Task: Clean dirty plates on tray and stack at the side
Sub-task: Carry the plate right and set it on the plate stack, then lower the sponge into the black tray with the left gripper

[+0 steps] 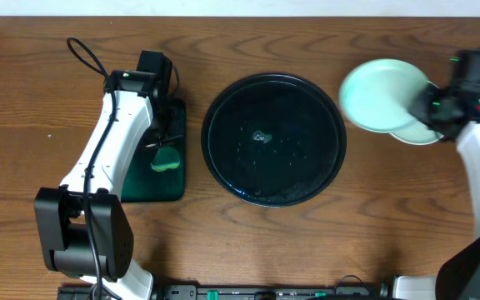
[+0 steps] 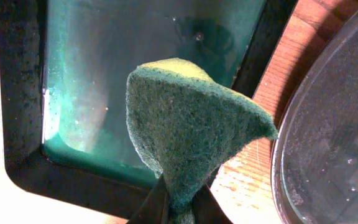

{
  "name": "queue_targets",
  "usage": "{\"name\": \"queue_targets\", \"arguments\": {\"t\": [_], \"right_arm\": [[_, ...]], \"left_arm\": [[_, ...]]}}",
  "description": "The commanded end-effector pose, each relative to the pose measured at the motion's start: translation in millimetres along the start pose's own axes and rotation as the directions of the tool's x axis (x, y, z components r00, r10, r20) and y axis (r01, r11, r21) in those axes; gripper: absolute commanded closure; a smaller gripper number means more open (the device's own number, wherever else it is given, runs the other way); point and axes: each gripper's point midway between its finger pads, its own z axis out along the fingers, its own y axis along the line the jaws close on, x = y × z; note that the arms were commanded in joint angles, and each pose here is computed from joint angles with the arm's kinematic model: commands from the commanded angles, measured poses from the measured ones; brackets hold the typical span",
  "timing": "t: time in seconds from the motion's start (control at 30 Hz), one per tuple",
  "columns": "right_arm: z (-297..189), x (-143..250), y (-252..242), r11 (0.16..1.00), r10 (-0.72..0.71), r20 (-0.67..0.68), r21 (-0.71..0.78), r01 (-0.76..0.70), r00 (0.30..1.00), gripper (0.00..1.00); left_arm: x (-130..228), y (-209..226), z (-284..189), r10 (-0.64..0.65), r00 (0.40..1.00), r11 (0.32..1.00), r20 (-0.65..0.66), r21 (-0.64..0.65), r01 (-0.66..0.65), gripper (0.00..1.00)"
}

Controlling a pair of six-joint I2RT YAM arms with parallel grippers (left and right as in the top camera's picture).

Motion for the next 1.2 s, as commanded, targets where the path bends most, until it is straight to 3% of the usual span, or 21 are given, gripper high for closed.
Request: {"name": "queue_targets", "arguments": {"t": [0.0,0.27,0.5,0.7,0.8,0.9,0.97,1.13,1.17], "right_arm": [[5,-12,-42,0.994,0.103,-0.014,0.043,-0.102,0.995,0.99],[51,-11,-120,0.962,0.232,-0.087,0.171,-0.215,0.969,0.99],[88,-7,-129,0.957,0.25,-0.116,0.182,-0.227,0.961,0.99],[99,-14,-110,0.969,0.242,-0.12,0.078,-0.234,0.963,0.98],[99,-18,-92,0.972,0.233,-0.129,-0.013,-0.236,0.964,0.83],[99,-22,-80,0.969,0.224,-0.129,-0.077,-0.235,0.966,0.8],[99,-21,-74,0.969,0.211,-0.138,-0.104,-0.226,0.968,0.71],[96,-15,-48,0.969,0.104,-0.164,-0.207,-0.138,0.981,0.65],[94,-12,-41,0.965,0.074,-0.172,-0.236,-0.114,0.982,0.6]], "left_arm": [[1,5,6,-0.009,1.0,1.0,-0.012,-0.027,0.008,0.92],[1,5,6,-0.008,1.0,1.0,-0.011,-0.027,0.008,0.92],[1,5,6,-0.009,1.0,1.0,-0.012,-0.027,0.008,0.92],[1,5,6,-0.009,1.0,1.0,-0.012,-0.027,0.008,0.92],[1,5,6,-0.009,1.0,1.0,-0.012,-0.028,0.008,0.92],[1,5,6,-0.009,1.0,1.0,-0.013,-0.027,0.008,0.92],[1,5,6,-0.009,1.0,1.0,-0.013,-0.027,0.008,0.92],[1,5,6,-0.008,1.0,1.0,-0.012,-0.028,0.008,0.92],[1,5,6,-0.008,1.0,1.0,-0.012,-0.028,0.008,0.92]]}}
